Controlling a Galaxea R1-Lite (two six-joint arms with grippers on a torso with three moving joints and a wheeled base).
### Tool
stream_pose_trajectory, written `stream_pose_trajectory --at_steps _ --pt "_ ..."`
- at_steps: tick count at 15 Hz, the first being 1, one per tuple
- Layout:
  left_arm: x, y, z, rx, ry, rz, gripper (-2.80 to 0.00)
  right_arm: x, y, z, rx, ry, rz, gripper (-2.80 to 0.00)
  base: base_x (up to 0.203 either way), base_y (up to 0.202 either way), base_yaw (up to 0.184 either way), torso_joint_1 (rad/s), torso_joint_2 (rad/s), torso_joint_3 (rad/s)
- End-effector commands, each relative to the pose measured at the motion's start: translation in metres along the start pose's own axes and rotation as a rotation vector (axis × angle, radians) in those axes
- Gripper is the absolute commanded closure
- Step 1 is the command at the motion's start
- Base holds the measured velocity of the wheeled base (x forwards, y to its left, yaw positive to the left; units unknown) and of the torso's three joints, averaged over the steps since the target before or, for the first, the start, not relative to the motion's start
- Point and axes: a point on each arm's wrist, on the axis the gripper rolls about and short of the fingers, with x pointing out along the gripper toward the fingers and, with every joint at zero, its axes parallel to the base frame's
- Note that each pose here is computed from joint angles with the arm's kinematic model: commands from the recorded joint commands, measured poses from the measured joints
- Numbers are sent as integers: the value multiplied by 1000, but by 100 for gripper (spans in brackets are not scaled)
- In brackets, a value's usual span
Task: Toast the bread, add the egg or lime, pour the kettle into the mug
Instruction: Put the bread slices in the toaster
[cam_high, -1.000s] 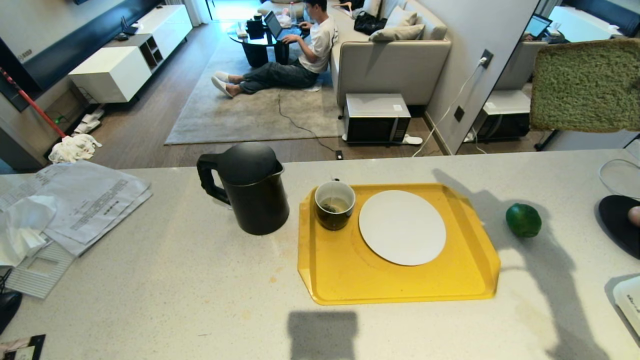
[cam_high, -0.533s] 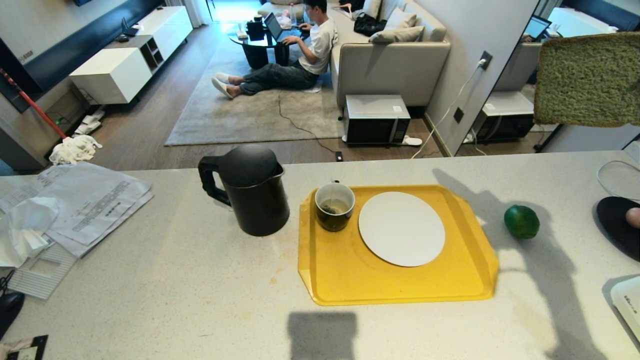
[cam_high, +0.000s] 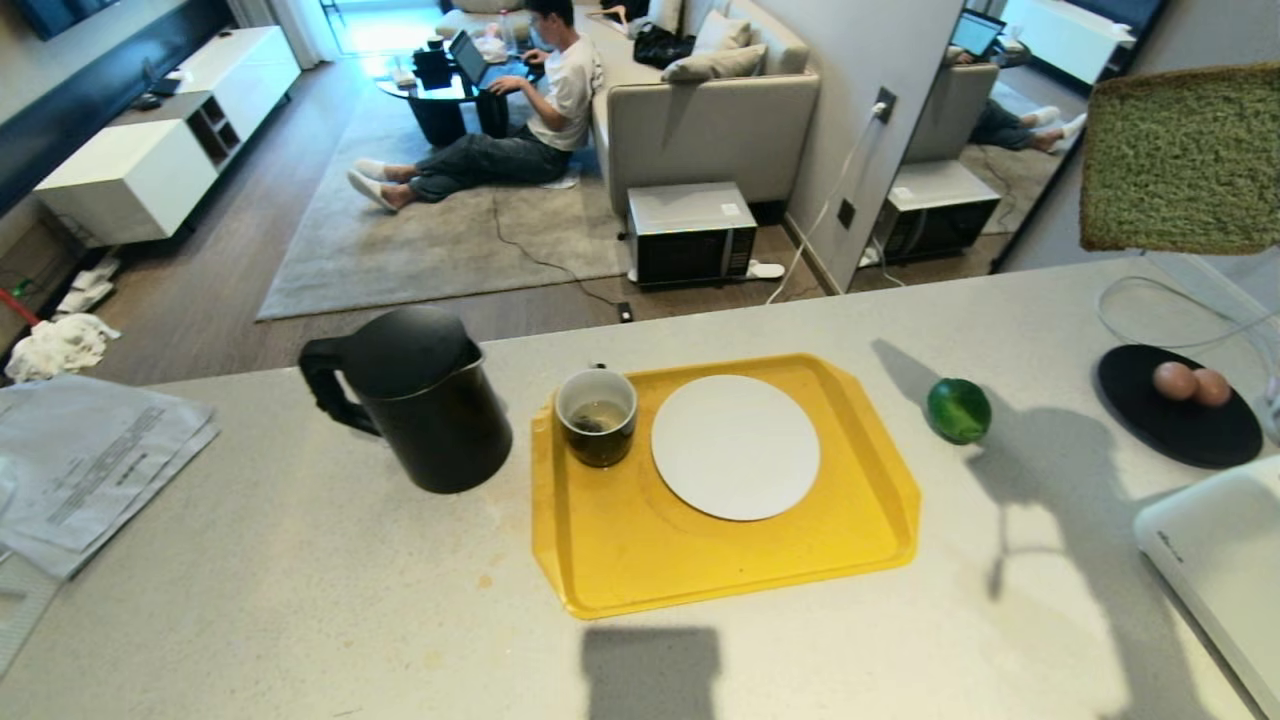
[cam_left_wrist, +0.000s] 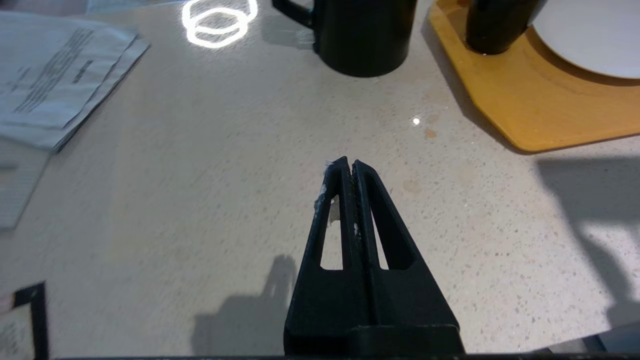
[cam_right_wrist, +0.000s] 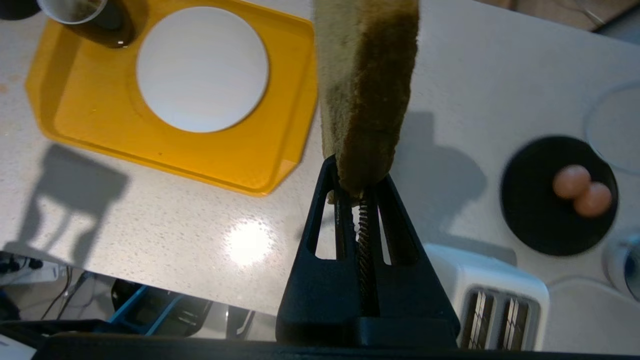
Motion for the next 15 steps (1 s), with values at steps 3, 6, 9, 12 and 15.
stream_pose_trajectory --at_steps 3,6,9,12,15 --pt "0 0 0 0 2 0 0 -2 2 -1 -1 0 5 0 1 10 -173 4 2 2" --pt "0 0 0 0 2 0 0 -4 2 -1 -2 -3 4 0 0 11 -172 4 3 3" --pt "0 0 0 0 2 0 0 -6 4 -1 -8 -7 4 0 -1 8 -170 6 3 0" --pt "0 0 0 0 2 0 0 -5 3 -1 -79 -5 11 0 3 5 -136 2 5 2" --pt "0 0 0 0 2 0 0 6 -2 -2 -135 19 18 0 1 1 -19 1 1 -1"
